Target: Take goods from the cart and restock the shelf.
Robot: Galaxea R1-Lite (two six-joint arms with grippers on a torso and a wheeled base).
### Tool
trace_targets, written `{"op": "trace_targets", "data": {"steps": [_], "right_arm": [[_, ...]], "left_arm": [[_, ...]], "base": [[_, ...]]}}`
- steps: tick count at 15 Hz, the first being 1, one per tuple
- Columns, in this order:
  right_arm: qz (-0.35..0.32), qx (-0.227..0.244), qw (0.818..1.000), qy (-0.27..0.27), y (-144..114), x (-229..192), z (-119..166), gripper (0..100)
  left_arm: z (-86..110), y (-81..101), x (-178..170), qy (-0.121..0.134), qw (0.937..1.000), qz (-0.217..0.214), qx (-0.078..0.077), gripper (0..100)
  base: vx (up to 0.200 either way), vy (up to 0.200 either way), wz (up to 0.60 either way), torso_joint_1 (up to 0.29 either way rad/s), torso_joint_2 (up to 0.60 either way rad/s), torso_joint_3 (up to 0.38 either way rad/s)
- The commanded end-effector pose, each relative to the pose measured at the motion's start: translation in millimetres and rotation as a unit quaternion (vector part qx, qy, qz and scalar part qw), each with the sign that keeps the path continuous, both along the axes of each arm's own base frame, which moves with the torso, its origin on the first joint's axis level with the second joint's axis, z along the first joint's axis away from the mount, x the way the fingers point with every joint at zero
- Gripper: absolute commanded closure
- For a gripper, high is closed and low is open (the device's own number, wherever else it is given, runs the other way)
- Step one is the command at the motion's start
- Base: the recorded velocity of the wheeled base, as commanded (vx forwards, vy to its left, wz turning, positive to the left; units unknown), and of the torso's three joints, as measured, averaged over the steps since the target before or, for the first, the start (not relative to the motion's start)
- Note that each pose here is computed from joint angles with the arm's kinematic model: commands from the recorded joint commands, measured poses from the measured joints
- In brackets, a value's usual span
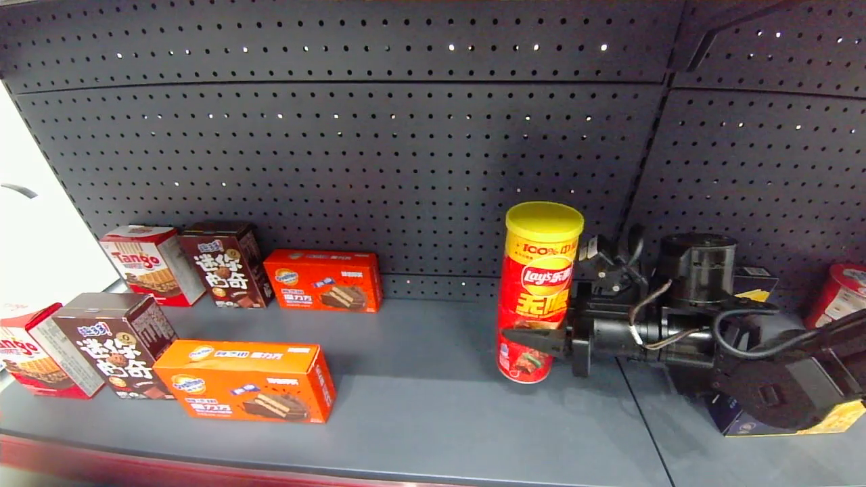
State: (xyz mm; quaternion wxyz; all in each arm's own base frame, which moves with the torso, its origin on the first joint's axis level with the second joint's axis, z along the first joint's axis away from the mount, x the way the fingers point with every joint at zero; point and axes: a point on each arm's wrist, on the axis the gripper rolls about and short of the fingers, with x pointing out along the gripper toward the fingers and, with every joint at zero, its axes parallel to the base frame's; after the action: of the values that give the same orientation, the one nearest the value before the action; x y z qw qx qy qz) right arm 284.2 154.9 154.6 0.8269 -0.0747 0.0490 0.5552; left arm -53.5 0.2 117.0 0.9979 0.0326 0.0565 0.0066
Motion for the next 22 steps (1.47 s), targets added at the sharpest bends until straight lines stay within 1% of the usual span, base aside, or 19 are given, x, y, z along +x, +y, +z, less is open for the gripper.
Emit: {"op": "trace_targets", "data": {"steps": [1, 3, 7, 11, 22], "right_arm": [[0.003, 0.009, 1.000, -0.016, -10, -23, 6, 100], [0.003, 0.013, 1.000, -0.022, -14, -30, 0, 100], [0.013, 0.039, 0.999, -0.005, -13, -51, -12, 100], [0.015, 0.034, 0.999, 0.005, -16, -62, -25, 100], [0.017, 0.015, 0.999, 0.031, -7, -50, -51, 100]], "left_arm": [[-0.1, 0.0, 0, -0.001, 1.0000, -0.001, 0.000, 100], [1.2, 0.0, -1, -0.004, 1.0000, 0.000, 0.001, 100], [3.6, 0.1, -2, -0.009, 0.9999, 0.004, 0.001, 100], [4.0, 0.1, -2, -0.010, 0.9999, 0.004, 0.001, 100], [3.8, 0.1, -2, -0.010, 0.9999, 0.003, 0.001, 100]], "base": [[0.000, 0.000, 0.00, 0.000, 0.00, 0.000], [0.000, 0.000, 0.00, 0.000, 0.00, 0.000], [0.000, 0.000, 0.00, 0.000, 0.00, 0.000], [0.000, 0.000, 0.00, 0.000, 0.00, 0.000], [0.000, 0.000, 0.00, 0.000, 0.00, 0.000]]}}
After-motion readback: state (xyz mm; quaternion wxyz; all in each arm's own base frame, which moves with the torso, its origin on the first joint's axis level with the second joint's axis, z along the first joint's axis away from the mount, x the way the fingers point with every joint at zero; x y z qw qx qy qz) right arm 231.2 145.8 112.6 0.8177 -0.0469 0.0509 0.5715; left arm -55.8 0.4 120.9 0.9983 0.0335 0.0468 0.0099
